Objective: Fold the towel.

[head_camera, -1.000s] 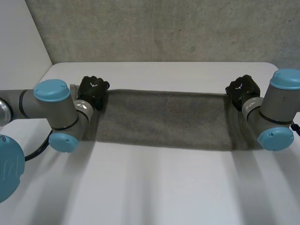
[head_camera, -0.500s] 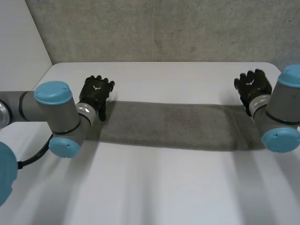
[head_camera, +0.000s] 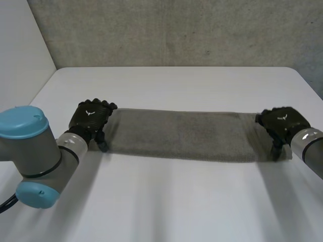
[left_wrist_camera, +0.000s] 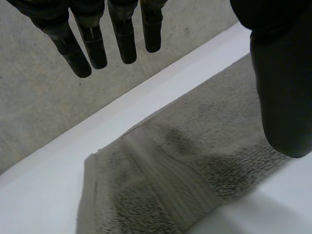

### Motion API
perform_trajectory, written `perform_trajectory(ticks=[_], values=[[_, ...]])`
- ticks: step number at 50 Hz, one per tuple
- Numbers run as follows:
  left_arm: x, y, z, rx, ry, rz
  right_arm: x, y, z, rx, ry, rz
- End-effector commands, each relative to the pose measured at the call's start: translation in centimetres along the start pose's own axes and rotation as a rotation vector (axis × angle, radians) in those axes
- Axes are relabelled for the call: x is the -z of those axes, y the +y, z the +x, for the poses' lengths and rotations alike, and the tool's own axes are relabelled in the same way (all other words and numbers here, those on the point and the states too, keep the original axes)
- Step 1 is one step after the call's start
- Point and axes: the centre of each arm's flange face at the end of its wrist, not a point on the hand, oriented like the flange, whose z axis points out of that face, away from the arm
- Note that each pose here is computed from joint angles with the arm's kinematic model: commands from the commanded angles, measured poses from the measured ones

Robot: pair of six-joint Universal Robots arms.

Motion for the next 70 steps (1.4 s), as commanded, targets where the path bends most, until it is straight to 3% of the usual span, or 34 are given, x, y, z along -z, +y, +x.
perform_trajectory(ticks=[1,15,24,31,34,38,43,45,46,50,51,53,54,56,59,64,70], values=[[0.0,-0.1,-0.1,0.033,0.009,0.002,-2.1,2.5,-0.1,-0.028,-0.041,-0.032],[0.1,0.0,0.0,0.033,0.012,0.0,-4.6,4.7,1.3,-0.044,-0.003,-0.064],[0.2,-0.2,0.0,0.032,0.01,0.004,-4.1,3.2,4.7,-0.021,0.151,-0.007],[0.4,-1.2,-0.4,0.031,-0.002,0.031,-4.0,4.7,10.8,0.149,0.308,-0.114],[0.5,-2.0,-0.7,0.03,-0.011,0.054,-3.8,4.3,11.9,0.246,0.33,-0.151],[0.7,-3.7,-1.4,0.025,-0.031,0.104,-3.9,2.8,11.7,0.26,0.334,-0.108],[0.6,-5.0,-1.7,0.021,-0.041,0.144,-3.1,-3.3,8.7,0.216,0.313,0.082],[0.5,-5.5,-1.7,0.021,-0.042,0.159,-1.6,-8.2,4.4,0.225,0.252,0.247],[0.5,-5.8,-1.6,0.025,-0.041,0.169,-1.6,-8.2,4.4,0.225,0.252,0.247],[0.4,-6.2,-1.4,0.037,-0.034,0.18,-0.8,-11.8,-4.8,0.296,0.116,0.45],[0.4,-6.1,-1.3,0.048,-0.032,0.179,-0.8,-11.9,-4.8,0.296,0.116,0.451],[0.4,-6.1,-1.3,0.059,-0.031,0.181,-0.3,-12.1,-11.4,0.348,0.007,0.54],[0.4,-6.1,-1.2,0.071,-0.028,0.18,-0.3,-12.1,-11.5,0.348,0.006,0.54],[0.4,-6.0,-1.0,0.078,-0.024,0.177,0.3,-11.0,-17.1,0.405,-0.106,0.583],[0.4,-5.8,-0.6,0.081,-0.014,0.172,0.4,-9.4,-20.9,0.456,-0.178,0.589],[0.3,-5.5,-0.3,0.082,-0.006,0.162,0.9,-8.1,-24.1,0.485,-0.262,0.607],[0.2,-5.3,-0.2,0.082,-0.002,0.158,0.8,-9.5,-24.3,0.472,-0.272,0.683]])
